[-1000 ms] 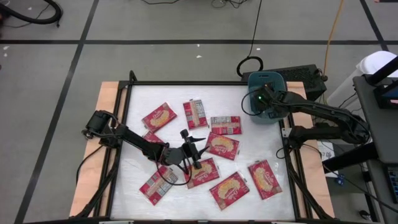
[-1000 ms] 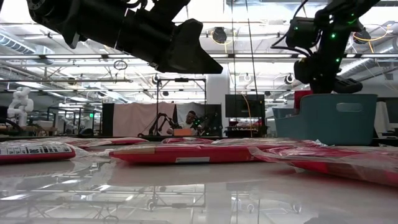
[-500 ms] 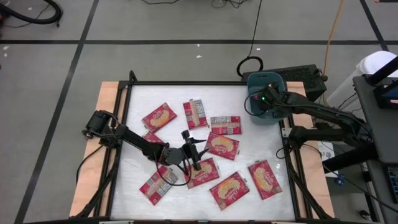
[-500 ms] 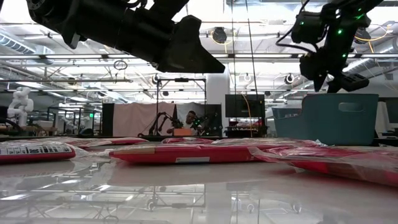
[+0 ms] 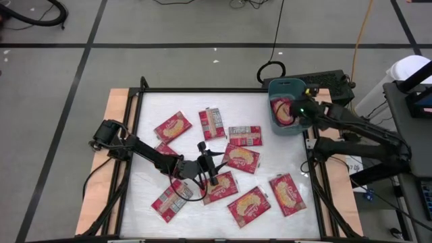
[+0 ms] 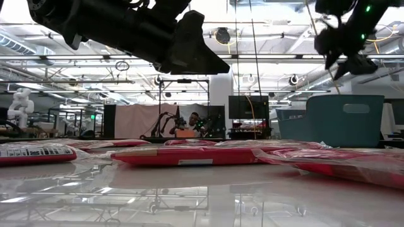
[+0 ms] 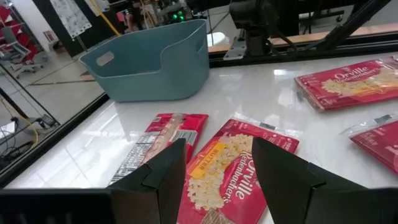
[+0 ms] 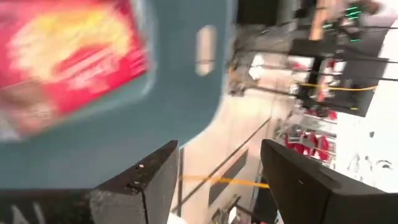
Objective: Sort popcorn bags into baskets
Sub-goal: Put the red popcorn bag into the blue bin
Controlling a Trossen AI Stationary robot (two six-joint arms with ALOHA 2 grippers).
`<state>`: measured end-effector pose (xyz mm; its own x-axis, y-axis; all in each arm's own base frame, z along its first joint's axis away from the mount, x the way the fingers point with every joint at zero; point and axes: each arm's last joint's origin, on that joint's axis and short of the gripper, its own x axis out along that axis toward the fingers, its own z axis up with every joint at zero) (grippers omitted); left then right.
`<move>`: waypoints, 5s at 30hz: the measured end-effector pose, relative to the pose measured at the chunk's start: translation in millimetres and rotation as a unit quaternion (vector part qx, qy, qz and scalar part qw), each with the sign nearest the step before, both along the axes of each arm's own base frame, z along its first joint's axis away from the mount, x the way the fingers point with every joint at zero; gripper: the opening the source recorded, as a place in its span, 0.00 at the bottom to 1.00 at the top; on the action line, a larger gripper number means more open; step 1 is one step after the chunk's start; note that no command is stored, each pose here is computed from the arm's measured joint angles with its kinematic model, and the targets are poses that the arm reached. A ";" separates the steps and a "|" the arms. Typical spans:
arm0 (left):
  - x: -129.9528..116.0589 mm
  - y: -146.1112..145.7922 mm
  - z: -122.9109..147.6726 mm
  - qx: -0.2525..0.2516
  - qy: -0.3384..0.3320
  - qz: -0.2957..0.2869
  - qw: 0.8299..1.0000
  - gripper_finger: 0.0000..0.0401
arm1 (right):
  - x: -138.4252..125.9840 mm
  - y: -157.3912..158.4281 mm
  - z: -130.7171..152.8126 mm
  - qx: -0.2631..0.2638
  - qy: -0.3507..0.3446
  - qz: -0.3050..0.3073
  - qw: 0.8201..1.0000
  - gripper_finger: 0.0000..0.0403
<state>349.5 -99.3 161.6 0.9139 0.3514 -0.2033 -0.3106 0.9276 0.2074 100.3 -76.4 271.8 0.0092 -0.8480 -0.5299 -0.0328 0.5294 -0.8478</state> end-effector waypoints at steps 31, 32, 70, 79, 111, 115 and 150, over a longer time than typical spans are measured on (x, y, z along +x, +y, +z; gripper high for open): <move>-3.8 9.8 -21.4 -0.084 0.091 -0.021 0.992 0.46 | 116.0 158.5 -50.7 0.348 -0.377 0.243 0.823 0.51; -4.0 9.8 -21.9 -0.089 0.092 -0.021 0.992 0.46 | 117.0 165.1 -57.0 0.353 -0.366 0.242 0.826 0.51; 12.1 75.1 -36.5 -0.018 0.139 -0.051 0.989 0.46 | 125.8 184.9 -135.0 0.332 -0.528 -0.145 0.768 0.51; 14.2 60.1 -76.8 -0.051 0.173 -0.075 0.981 0.46 | 124.1 184.4 -136.5 0.341 -0.508 -0.152 0.776 0.51; 12.7 28.4 -18.6 -0.071 0.047 -0.126 0.988 0.46 | 119.0 235.9 -128.9 0.388 -0.371 0.171 0.826 0.49; 14.1 40.8 -40.8 -0.083 0.082 -0.065 0.991 0.46 | 120.1 232.5 -138.6 0.372 -0.349 0.165 0.844 0.44; -12.2 32.5 2.5 0.008 0.156 -0.048 0.987 0.46 | 138.4 193.5 -136.4 0.211 -0.293 0.217 0.907 0.00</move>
